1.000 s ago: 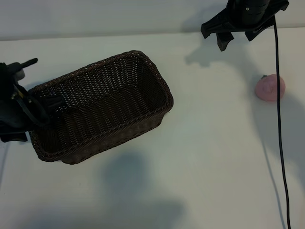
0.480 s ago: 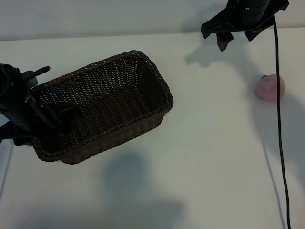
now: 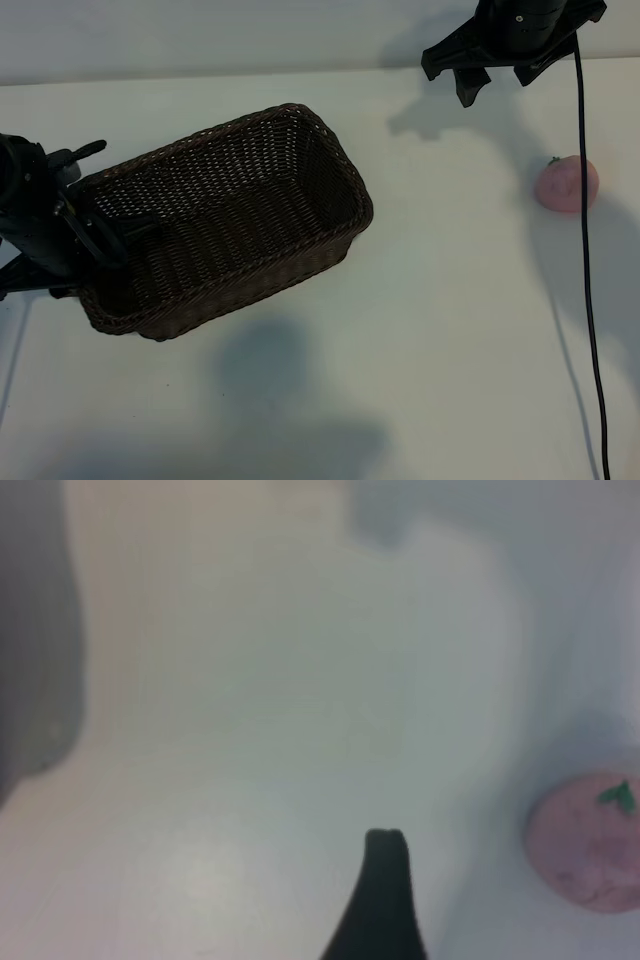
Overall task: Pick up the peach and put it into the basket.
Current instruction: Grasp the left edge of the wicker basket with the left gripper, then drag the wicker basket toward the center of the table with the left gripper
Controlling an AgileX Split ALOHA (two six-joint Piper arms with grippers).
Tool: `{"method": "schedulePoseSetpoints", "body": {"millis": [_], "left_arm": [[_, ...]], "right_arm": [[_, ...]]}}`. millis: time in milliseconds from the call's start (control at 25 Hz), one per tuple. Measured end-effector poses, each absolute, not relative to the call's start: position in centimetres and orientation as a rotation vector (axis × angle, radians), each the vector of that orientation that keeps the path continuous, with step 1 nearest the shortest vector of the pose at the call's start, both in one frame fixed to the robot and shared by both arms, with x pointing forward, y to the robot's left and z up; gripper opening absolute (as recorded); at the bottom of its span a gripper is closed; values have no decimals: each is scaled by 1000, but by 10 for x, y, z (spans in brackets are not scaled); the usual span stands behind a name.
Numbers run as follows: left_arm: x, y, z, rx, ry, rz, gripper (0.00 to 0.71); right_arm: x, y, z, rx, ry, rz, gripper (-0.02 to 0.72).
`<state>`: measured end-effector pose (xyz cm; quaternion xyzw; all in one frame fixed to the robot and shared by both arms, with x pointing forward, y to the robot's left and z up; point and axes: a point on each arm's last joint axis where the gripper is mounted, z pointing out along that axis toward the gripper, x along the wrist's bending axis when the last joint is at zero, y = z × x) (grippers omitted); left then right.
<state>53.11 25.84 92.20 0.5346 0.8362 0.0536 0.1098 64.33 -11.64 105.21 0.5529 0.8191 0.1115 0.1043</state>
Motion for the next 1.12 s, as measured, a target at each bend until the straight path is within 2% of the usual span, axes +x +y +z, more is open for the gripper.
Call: {"method": "schedulePoseSetpoints", "body": {"millis": [80, 480, 640, 1120], "left_arm": [[531, 258, 922, 1556, 2459, 147, 189], [531, 257, 925, 1577, 2428, 153, 181], [531, 259, 937, 1544, 2395, 155, 118], [521, 285, 976, 1506, 2218, 55, 106]], "right_arm": [[643, -116, 1052, 1630, 2415, 329, 599], [643, -116, 1052, 1630, 2415, 329, 599], [643, -116, 1052, 1630, 2415, 329, 599], [643, -116, 1052, 1631, 2416, 330, 599]]}}
